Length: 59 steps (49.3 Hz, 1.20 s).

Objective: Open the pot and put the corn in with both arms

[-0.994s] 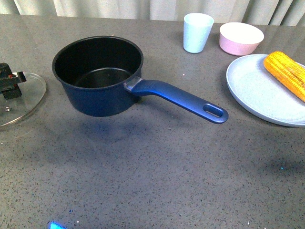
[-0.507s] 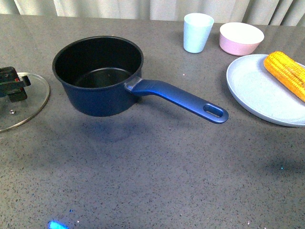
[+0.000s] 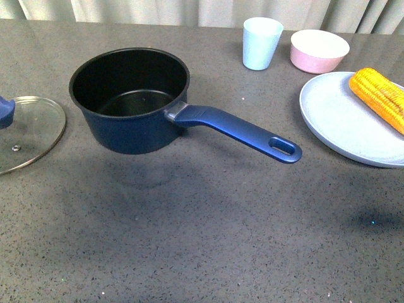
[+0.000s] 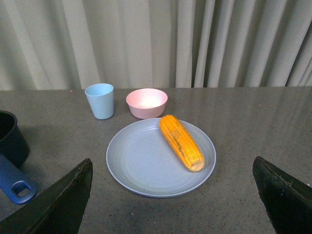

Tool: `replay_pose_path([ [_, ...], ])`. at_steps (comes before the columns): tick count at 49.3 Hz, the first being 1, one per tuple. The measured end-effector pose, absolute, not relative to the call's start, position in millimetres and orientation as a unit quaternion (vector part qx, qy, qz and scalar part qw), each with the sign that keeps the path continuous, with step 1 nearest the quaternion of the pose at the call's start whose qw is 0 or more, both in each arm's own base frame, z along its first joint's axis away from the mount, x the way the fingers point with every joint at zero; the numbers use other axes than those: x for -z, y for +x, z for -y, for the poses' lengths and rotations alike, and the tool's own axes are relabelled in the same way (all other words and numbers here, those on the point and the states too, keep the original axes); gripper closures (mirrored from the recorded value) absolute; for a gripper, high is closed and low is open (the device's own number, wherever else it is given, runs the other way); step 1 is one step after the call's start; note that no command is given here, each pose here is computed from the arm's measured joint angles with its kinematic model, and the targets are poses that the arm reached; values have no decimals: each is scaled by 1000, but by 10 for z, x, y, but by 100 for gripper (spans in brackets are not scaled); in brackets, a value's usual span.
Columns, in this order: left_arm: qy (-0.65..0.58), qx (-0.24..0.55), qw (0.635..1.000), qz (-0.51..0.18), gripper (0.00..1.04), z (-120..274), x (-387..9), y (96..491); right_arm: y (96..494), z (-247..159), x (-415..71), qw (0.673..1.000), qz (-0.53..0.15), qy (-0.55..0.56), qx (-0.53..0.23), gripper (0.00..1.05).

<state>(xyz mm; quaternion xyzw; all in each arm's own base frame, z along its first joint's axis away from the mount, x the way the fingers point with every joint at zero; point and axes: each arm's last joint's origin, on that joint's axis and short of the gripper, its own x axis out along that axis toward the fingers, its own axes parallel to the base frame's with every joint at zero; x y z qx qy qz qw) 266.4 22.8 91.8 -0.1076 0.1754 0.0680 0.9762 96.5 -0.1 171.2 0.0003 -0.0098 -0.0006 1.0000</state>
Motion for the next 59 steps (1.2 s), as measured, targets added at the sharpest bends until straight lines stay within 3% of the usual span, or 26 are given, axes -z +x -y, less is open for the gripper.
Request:
replay_pose_path([
  [10,-95,-47,983,-153,9,-208,-1313,2367,965,1,-1712,1000,10,0,1,9],
  [16,-31,-4,999,-32,34,-154,-1552,1991,966,1,-1712,1000,10,0,1,9],
  [20,-19,-2,1000,-14,45,-130,-1605,1860,965,1,-1712,1000,10,0,1,9],
  [27,-9,-1,1000,-8,75,-12,-1622,1681,965,1,-1712,1000,10,0,0,9],
  [35,-7,-2,1000,-5,102,-6,-1635,1567,965,1,-1713,1000,10,0,1,9],
  [59,-5,-1,1000,1,103,-3,-1682,1341,965,1,-1713,1000,10,0,1,9],
])
